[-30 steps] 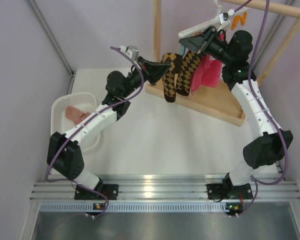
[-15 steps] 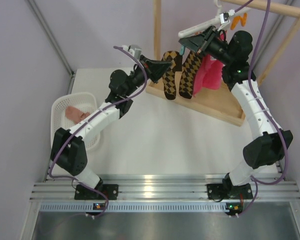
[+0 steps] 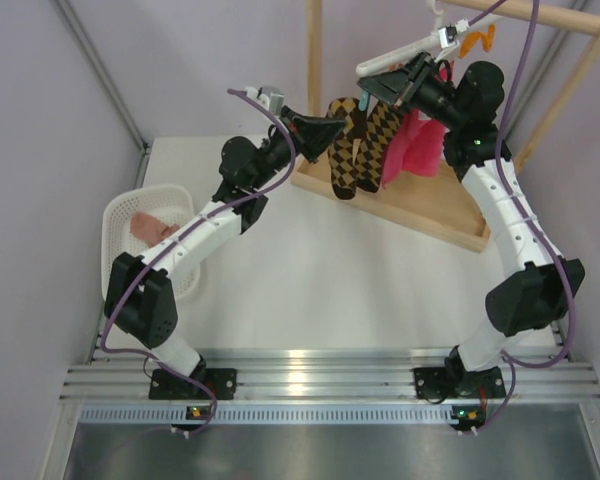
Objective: Clip the socks to the hanger
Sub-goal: Clamp the sock onto the hanger.
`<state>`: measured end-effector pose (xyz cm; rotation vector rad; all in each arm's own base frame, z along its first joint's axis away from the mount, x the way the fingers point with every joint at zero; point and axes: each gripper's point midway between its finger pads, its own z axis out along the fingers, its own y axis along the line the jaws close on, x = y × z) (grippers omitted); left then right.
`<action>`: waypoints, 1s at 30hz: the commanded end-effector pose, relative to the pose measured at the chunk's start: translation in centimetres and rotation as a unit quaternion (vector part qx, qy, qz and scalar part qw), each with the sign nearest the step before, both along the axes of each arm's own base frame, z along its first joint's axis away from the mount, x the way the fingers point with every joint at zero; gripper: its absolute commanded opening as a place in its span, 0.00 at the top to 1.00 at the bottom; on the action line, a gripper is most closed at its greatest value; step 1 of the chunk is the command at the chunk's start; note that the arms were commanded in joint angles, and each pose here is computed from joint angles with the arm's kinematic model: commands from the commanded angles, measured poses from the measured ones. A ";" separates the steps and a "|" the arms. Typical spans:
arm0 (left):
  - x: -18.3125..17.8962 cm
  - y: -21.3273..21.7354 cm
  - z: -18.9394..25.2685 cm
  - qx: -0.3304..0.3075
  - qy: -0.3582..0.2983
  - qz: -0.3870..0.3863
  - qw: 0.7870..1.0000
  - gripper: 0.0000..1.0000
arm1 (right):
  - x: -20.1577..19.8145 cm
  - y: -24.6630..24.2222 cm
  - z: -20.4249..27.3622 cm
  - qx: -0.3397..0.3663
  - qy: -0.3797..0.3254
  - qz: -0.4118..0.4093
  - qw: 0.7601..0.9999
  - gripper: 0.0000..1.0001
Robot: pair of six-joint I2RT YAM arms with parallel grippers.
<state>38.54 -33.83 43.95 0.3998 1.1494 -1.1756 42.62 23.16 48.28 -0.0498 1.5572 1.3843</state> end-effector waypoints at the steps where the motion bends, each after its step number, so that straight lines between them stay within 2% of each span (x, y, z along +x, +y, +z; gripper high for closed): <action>1: -2.7 0.8 4.2 -0.029 -0.058 -0.016 0.998 1.00 | 1.9 -1.1 -0.8 0.019 0.031 -0.026 0.999 1.00; 17: -1.7 0.1 5.8 -0.039 -0.079 -0.003 0.996 1.00 | 1.6 -1.0 -0.8 0.017 0.027 -0.021 0.999 0.99; 30: -0.9 -0.2 5.2 -0.028 -0.073 0.004 0.997 1.00 | 1.5 -1.0 -0.2 0.023 0.022 -0.015 0.999 0.69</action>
